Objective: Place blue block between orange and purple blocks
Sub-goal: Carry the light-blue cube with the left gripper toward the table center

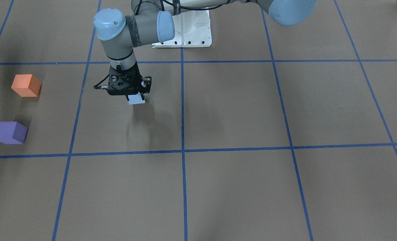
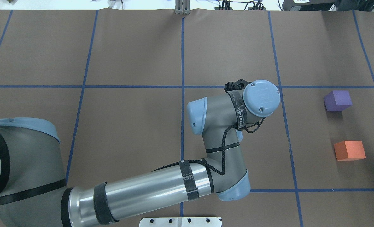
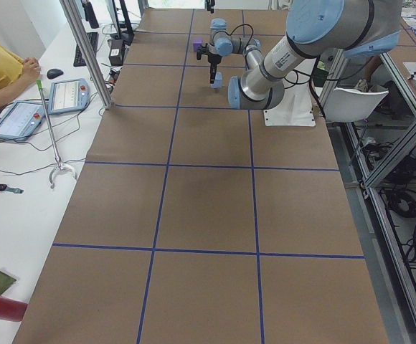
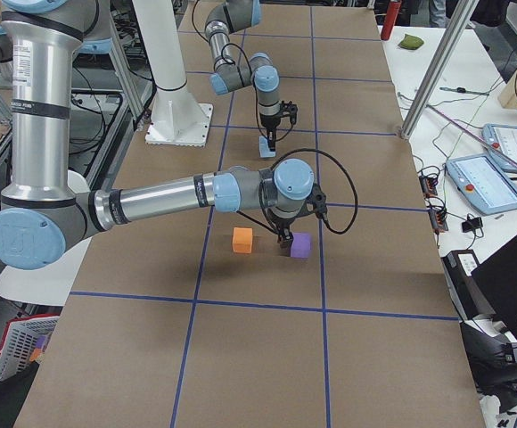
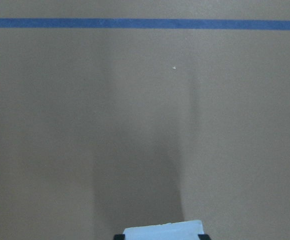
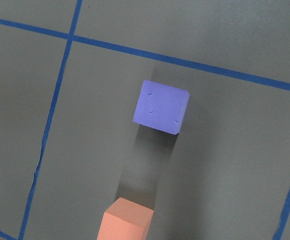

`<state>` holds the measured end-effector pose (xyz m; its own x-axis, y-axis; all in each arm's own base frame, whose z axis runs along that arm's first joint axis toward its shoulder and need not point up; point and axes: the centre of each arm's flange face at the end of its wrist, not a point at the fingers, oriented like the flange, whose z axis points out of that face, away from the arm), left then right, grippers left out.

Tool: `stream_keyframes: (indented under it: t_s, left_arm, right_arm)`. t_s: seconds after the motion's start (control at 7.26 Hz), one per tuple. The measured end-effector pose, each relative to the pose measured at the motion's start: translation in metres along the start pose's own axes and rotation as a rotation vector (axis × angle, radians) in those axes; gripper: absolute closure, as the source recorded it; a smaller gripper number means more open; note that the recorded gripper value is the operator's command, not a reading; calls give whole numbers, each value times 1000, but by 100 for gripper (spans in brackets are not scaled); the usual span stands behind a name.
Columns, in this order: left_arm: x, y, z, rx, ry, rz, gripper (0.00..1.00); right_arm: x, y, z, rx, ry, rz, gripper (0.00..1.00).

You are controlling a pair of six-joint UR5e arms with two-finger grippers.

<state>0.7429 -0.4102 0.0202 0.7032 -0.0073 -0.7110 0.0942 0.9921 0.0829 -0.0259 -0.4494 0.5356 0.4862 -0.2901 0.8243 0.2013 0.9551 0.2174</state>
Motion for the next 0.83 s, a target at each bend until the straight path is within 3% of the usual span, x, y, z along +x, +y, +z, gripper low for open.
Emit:
stream_keyframes:
  t_s: [0.14, 0.55, 0.83]
  left_arm:
    - [1, 3, 4, 1, -6, 3, 0]
    - [2, -3, -19, 15, 29, 3, 0]
    - [-9, -20, -53, 31, 69, -8, 0]
  right_arm:
    - [-9, -5, 8, -1, -7, -1, 0]
    - [-72, -33, 46, 23, -24, 110, 0]
    - [-142, -52, 98, 58, -2, 211, 0]
